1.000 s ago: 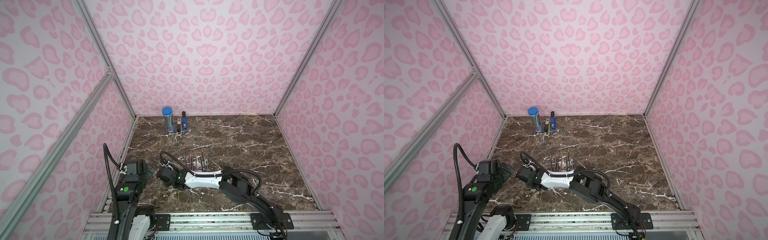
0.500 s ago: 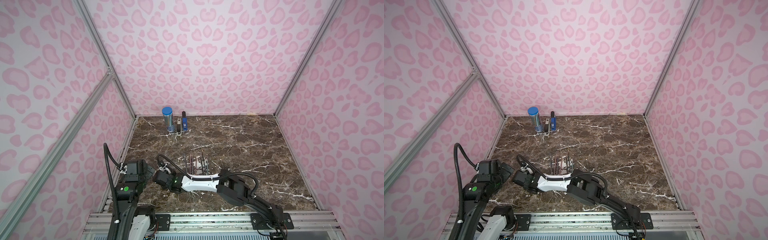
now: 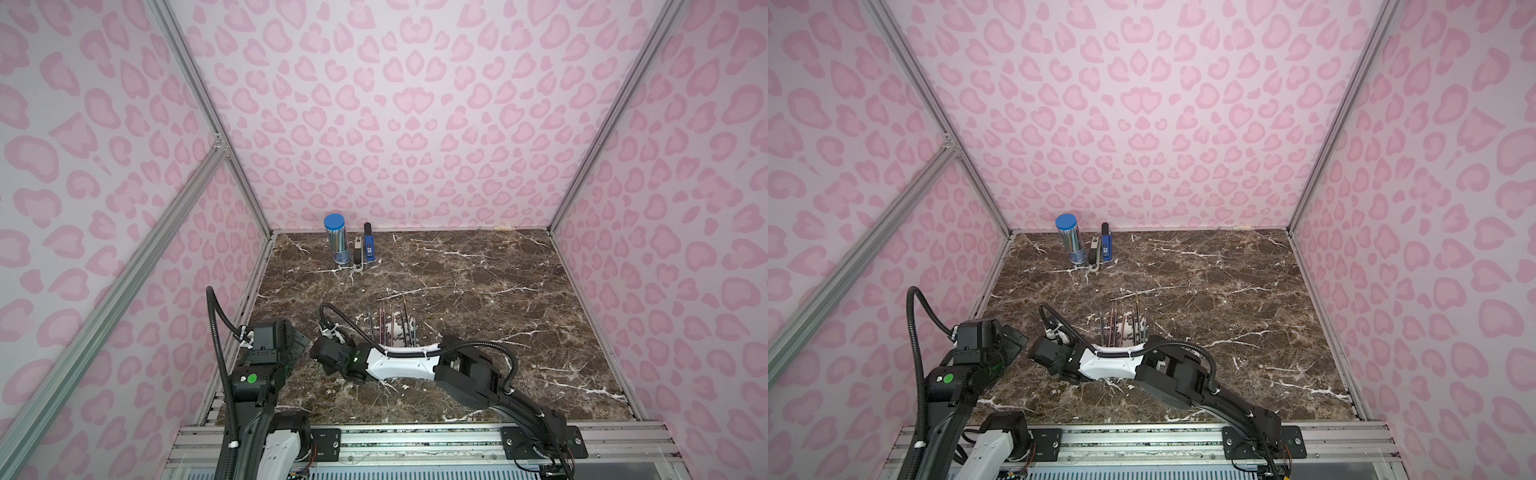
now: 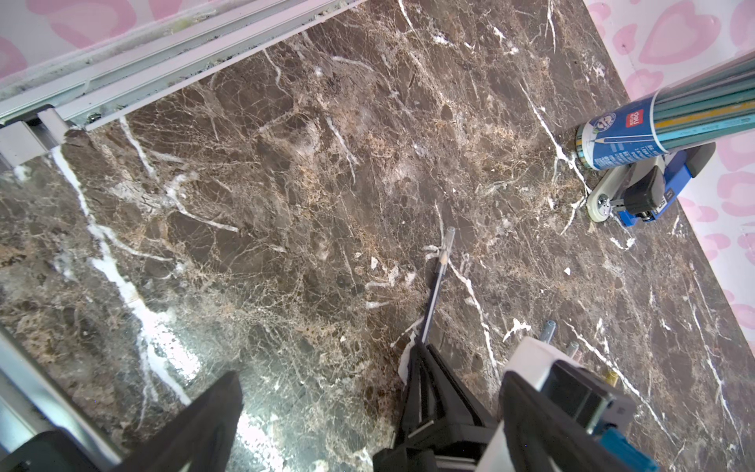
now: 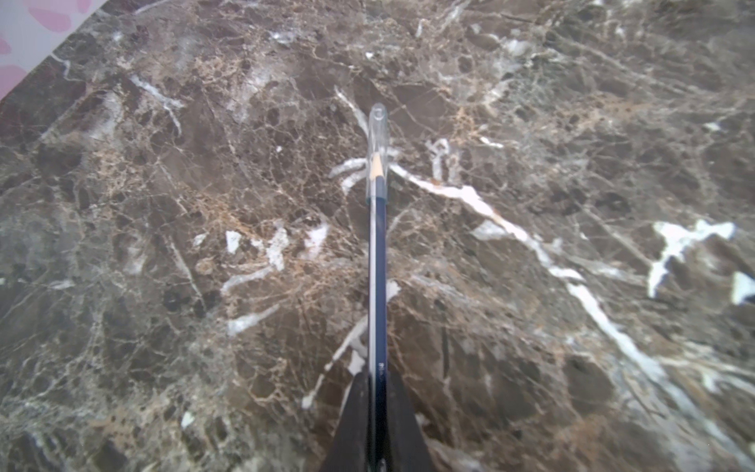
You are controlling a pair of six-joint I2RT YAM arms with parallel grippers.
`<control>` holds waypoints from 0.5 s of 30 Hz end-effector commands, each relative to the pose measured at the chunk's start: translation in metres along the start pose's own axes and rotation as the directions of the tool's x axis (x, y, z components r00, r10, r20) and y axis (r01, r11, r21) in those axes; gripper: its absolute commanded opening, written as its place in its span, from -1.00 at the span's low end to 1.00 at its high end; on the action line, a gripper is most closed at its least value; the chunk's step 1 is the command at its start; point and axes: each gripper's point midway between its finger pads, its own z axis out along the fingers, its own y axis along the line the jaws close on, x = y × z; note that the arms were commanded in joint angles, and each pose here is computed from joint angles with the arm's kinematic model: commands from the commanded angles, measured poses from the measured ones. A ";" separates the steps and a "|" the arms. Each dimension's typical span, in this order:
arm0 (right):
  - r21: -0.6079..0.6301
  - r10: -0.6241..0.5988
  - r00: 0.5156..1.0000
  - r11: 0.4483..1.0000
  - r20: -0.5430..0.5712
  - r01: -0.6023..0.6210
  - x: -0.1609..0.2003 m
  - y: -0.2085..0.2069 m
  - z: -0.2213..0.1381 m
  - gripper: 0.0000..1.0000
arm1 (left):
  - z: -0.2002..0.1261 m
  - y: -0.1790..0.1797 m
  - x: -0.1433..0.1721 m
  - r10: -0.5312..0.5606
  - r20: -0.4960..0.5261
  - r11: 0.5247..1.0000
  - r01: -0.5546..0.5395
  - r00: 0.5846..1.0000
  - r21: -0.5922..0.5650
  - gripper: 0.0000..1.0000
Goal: Remove the protective cover of the pencils
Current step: Pick up the pencil from the center of the board.
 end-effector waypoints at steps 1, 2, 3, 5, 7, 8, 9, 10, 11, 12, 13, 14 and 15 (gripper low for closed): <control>0.059 -0.054 0.983 0.996 -0.174 0.065 0.046 -0.026 0.000 -0.83 | -0.002 -0.006 -0.004 -0.002 0.010 1.000 0.002 1.000 0.025 0.99; 0.057 -0.053 0.985 0.996 -0.162 0.062 0.041 -0.024 -0.003 -0.84 | -0.003 -0.007 -0.005 0.000 0.010 1.000 0.000 1.000 0.026 0.99; 0.056 -0.052 0.987 0.997 -0.154 0.062 0.037 -0.024 -0.005 -0.85 | -0.003 -0.007 -0.005 0.000 0.011 1.000 -0.001 1.000 0.027 0.99; 0.048 -0.049 0.990 0.997 -0.135 0.056 0.028 -0.020 -0.010 -0.87 | -0.003 -0.008 -0.005 0.001 0.012 1.000 -0.001 1.000 0.028 0.99; 0.045 -0.048 0.992 0.998 -0.116 0.054 0.019 -0.018 -0.015 -0.88 | -0.004 -0.009 -0.006 0.001 0.012 0.999 -0.001 1.000 0.033 0.99; 0.046 -0.045 0.994 0.998 -0.104 0.050 0.013 -0.019 -0.018 -0.89 | -0.004 -0.010 -0.006 0.001 0.012 0.999 -0.002 1.000 0.035 0.99; 0.046 -0.045 0.995 0.998 -0.093 0.049 0.009 -0.019 -0.022 -0.89 | -0.004 -0.011 -0.006 0.002 0.010 0.999 -0.002 1.000 0.042 0.99; 0.046 -0.043 0.996 0.998 -0.080 0.047 0.003 -0.019 -0.025 -0.90 | -0.004 -0.012 -0.005 0.003 0.005 0.999 -0.004 1.000 0.046 0.99; 0.049 -0.042 0.997 0.998 -0.068 0.045 -0.001 -0.019 -0.029 -0.90 | -0.003 -0.014 -0.005 0.004 0.001 0.999 -0.004 1.000 0.052 1.00; 0.048 -0.040 0.998 0.998 -0.055 0.042 -0.006 -0.020 -0.034 -0.90 | -0.002 -0.016 -0.004 0.008 -0.005 0.998 -0.008 1.000 0.060 0.99; 0.045 -0.037 0.998 0.998 -0.045 0.039 -0.010 -0.020 -0.038 -0.90 | -0.002 -0.018 -0.003 0.011 -0.011 0.998 -0.010 1.000 0.066 0.98; 0.044 -0.033 0.999 0.998 -0.034 0.035 -0.013 -0.021 -0.042 -0.90 | -0.001 -0.019 -0.003 0.012 -0.017 0.997 -0.010 1.000 0.072 0.98; 0.047 -0.034 0.999 0.998 -0.033 0.036 -0.011 -0.022 -0.042 -0.90 | 0.000 -0.021 -0.002 0.015 -0.024 0.997 -0.013 1.000 0.079 0.98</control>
